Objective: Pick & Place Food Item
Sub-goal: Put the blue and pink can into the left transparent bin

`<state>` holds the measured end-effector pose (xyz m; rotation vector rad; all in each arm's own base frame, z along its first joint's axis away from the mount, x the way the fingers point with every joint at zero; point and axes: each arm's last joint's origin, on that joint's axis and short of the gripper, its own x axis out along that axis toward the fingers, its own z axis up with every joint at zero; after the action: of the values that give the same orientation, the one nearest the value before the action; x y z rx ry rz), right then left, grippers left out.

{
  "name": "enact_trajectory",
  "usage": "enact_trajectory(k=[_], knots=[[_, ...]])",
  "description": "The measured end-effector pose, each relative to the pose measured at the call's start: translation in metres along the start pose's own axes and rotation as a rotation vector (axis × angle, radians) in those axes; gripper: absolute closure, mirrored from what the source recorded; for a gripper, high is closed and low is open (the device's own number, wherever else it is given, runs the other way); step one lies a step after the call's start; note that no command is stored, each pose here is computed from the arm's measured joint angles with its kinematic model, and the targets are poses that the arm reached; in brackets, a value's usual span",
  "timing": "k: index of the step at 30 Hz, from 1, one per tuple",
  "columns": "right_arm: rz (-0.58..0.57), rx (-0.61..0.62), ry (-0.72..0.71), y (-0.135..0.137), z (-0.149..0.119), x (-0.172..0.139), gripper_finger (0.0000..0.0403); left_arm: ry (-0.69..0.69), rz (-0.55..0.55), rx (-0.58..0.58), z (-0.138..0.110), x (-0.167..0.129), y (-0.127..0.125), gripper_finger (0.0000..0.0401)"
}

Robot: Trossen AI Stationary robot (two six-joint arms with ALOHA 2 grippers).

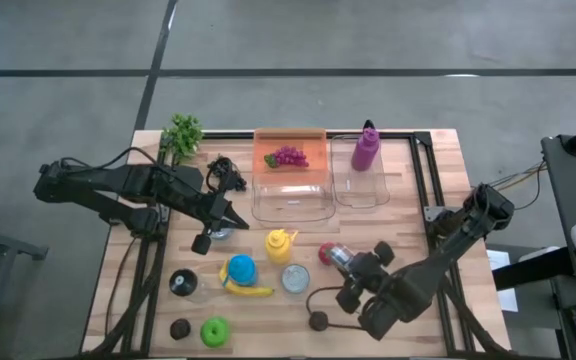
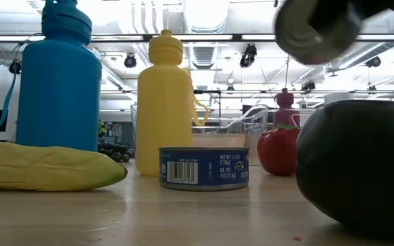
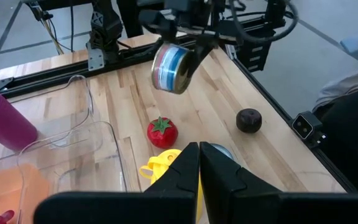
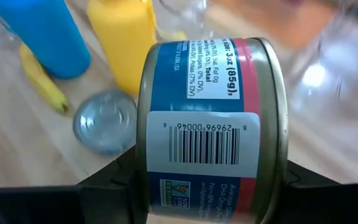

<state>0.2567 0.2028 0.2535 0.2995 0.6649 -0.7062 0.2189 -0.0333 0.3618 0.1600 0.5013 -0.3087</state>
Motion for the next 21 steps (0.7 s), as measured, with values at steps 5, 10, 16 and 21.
enact_trajectory(k=[5, 10, 16, 21], knots=[[-0.013, -0.1, -0.03, 0.002, 0.024, 0.008, 0.0223, 0.0, 0.0, 0.0, 0.0, 0.0, 0.0, 0.0386], [-0.035, -0.193, -0.034, 0.002, 0.044, 0.021, 0.0223, 0.0, 0.0, 0.0, 0.0, 0.0, 0.0, 0.0386], [-0.015, -0.294, -0.046, 0.005, 0.07, 0.02, 0.0223, 0.0, 0.0, 0.0, 0.0, 0.0, 0.0, 0.0386], [0.023, -0.346, -0.068, 0.01, 0.086, 0.008, 0.0223, -0.001, 0.0, -0.044, 0.0, 0.0, 0.0, 0.0386]])
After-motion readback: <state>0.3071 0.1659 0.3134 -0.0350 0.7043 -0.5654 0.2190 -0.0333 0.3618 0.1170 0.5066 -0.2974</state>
